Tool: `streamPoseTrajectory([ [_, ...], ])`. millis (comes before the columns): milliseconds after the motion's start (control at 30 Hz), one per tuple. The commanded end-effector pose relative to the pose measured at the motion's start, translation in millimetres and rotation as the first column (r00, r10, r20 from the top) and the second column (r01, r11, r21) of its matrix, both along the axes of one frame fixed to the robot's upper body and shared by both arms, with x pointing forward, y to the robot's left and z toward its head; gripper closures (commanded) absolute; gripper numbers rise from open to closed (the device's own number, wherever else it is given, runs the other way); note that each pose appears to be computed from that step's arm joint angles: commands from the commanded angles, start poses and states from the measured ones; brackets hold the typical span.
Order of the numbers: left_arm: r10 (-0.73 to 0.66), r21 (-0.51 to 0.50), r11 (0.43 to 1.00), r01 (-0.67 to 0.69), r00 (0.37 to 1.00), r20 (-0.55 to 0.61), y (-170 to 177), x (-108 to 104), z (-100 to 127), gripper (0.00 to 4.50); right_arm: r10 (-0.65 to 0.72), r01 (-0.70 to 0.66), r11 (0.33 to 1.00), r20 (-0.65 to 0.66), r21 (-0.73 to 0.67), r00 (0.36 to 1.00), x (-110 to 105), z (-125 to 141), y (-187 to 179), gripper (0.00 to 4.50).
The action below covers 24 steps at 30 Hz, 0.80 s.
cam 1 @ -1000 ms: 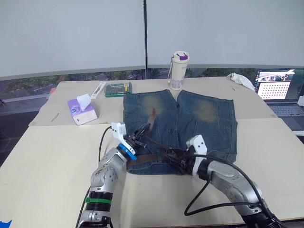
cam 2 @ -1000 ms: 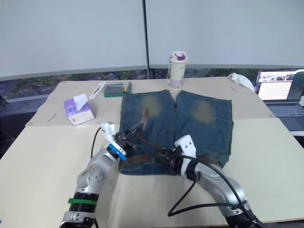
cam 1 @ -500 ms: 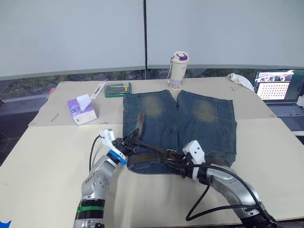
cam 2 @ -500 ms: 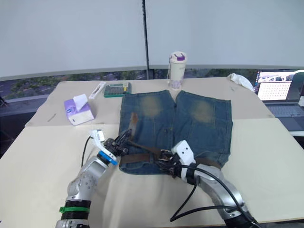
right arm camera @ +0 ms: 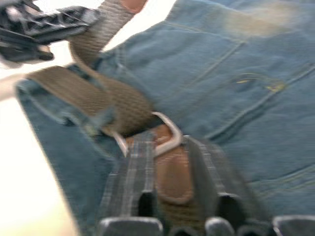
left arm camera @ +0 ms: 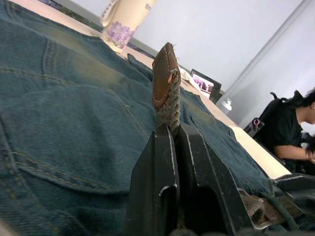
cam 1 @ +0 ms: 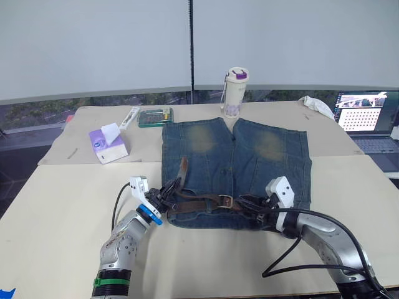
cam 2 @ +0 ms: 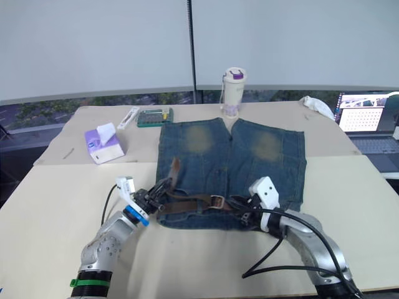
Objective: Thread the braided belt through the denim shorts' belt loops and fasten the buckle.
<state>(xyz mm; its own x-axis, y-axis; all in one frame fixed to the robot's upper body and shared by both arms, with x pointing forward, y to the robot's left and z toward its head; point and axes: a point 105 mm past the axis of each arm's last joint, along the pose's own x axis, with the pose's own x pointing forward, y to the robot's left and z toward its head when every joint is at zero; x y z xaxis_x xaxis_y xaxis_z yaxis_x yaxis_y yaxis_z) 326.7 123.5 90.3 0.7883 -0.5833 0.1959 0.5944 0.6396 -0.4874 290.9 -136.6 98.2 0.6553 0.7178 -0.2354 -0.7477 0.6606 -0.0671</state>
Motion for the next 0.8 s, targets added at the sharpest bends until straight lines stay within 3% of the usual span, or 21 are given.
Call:
streamPoseTrajectory([
  [33,0.007,0.009,1.0,-0.008,0.998,0.062,0.1,2.1,15.4,4.5,0.01,-0.01,1.0,0.072,-0.007,0.997,5.9,7.8,5.7,4.43],
  [800,0.019,0.001,1.0,-0.019,0.998,0.056,-3.3,-0.7,12.9,4.5,0.076,-0.076,0.997,0.068,-0.009,0.995,9.6,-3.0,35.8,4.43],
])
